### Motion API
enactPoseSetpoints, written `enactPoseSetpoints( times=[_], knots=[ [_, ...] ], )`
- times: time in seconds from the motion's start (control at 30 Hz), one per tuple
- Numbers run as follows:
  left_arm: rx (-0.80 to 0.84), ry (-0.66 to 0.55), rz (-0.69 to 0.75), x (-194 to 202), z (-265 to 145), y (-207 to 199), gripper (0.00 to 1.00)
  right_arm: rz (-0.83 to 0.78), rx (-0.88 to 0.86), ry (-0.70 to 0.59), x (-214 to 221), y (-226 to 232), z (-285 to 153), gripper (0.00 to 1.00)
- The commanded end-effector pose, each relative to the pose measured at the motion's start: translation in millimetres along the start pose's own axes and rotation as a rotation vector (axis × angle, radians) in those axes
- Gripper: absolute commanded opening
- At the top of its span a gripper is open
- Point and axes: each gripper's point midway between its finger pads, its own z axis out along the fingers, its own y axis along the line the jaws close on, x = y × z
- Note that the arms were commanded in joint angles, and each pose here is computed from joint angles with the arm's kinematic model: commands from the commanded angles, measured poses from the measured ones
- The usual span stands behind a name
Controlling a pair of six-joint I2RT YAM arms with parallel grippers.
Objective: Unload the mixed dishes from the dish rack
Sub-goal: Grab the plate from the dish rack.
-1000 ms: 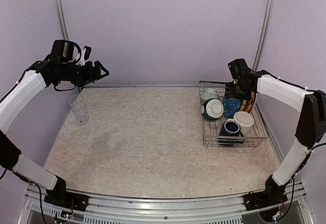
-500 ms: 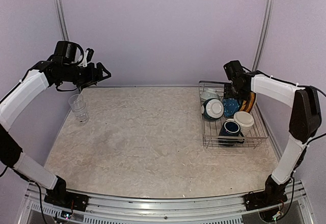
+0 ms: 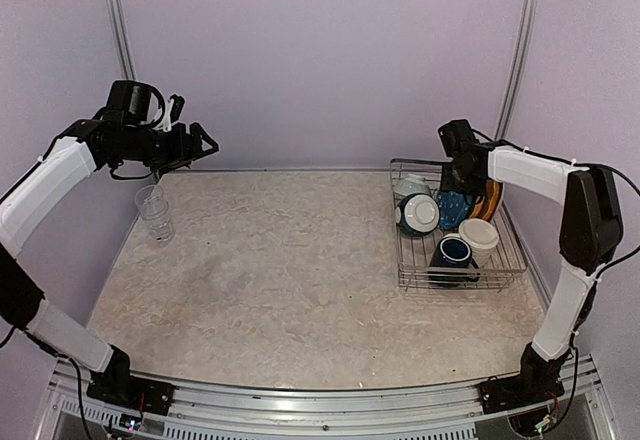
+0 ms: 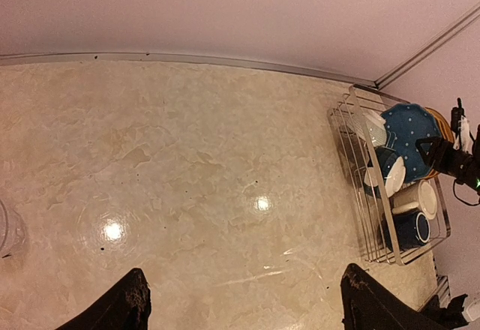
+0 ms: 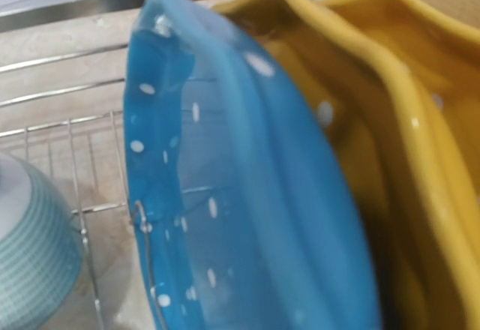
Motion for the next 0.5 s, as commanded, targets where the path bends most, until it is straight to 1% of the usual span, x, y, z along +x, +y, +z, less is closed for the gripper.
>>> enactPoseSetpoints(
  times=[0.0, 0.07, 0.2, 0.37, 0.47],
  knots=[
    [0.002, -0.007, 0.012, -3.6, -3.6, -4.7, 0.84, 0.021, -0.020, -0.010, -3.7, 7.2, 16.3, 0.61],
    [0.002, -0.005, 0.012, -3.3, -2.8, -4.7, 0.84, 0.019, -0.002, -0.013, -4.2, 5.1, 18.9, 0.57],
    [0.001, -0.002, 0.011, -2.9, -0.9, -3.8, 0.84, 0.014, 0.026, -0.019, -3.6, 2.2, 23.1, 0.46],
    [0.000, 0.015, 0.004, -0.3, 4.2, -2.0, 0.84, 0.008, 0.033, -0.026, -4.2, 2.7, 26.6, 0.35],
    [0.004, 0.018, 0.003, 0.4, 5.2, -2.7, 0.84, -0.001, 0.029, -0.025, -6.4, 3.6, 25.3, 0.26]
  ],
)
